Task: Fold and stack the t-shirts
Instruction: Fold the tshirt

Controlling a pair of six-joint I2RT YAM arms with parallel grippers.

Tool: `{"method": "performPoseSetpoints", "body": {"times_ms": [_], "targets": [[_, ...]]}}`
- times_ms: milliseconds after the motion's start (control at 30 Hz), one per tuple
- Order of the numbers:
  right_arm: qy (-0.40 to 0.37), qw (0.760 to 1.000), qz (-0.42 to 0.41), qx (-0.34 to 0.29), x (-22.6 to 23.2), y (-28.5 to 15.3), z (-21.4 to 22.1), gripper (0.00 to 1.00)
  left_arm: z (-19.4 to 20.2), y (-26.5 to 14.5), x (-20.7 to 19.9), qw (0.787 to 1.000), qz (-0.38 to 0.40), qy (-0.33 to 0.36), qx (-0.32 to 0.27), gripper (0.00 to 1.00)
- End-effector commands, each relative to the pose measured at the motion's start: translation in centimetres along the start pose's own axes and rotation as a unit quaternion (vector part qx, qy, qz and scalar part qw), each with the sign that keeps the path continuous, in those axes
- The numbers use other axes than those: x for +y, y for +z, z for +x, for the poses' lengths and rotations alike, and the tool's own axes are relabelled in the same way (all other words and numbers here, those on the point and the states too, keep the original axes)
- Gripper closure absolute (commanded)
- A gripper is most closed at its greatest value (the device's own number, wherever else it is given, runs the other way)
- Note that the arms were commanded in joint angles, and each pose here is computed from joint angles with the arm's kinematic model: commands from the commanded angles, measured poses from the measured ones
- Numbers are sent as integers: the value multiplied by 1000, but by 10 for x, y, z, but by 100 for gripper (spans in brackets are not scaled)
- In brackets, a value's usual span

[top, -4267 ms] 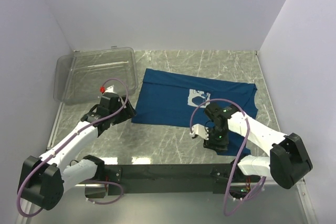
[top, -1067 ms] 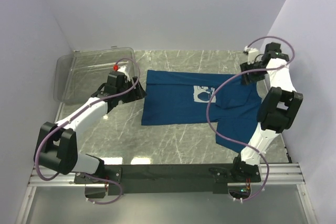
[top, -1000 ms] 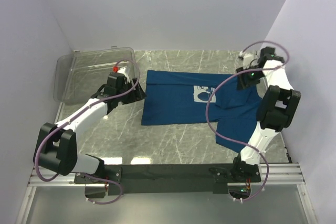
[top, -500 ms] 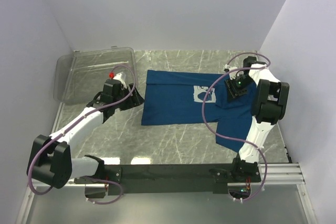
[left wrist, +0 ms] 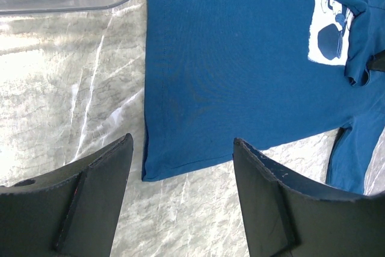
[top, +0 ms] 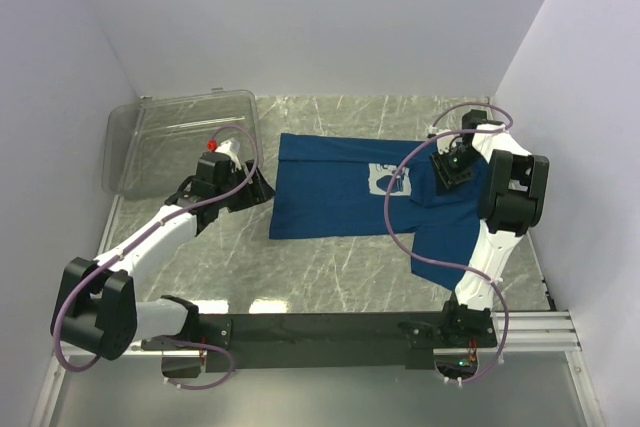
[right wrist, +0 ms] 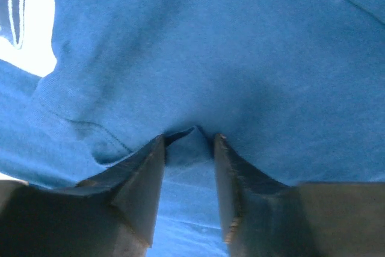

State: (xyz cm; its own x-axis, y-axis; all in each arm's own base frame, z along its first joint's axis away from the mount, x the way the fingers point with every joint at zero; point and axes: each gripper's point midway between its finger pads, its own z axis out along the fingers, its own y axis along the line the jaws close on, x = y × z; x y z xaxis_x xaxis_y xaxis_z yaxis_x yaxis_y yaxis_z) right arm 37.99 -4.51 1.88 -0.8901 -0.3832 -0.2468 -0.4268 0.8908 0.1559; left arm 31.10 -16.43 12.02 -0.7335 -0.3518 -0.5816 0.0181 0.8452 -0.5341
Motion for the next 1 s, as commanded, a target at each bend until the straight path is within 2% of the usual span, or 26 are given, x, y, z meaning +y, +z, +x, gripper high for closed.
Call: {"method": "performPoseSetpoints", "body": {"times_ms": [0,67,167,700,967], "targets": [[1,1000,2,4,2,3,6,60,-9,-5,-6,1000,11,4,-19,27],[0,1000,2,3,4,-1,7,69,-7,-5,-5,1000,11,2,-18,27],[-4,1000,8,-8,6,-10,5,75,-6,-6,-5,1000,12,2,-18,27],[-14,999,21,-25,26,-37,23,74,-6,-10,-6,1000,18,6,-20,27],[-18,999,25,-8,32,-39,45,68,-4,-14,-6,1000,19,9,-22,27]]}}
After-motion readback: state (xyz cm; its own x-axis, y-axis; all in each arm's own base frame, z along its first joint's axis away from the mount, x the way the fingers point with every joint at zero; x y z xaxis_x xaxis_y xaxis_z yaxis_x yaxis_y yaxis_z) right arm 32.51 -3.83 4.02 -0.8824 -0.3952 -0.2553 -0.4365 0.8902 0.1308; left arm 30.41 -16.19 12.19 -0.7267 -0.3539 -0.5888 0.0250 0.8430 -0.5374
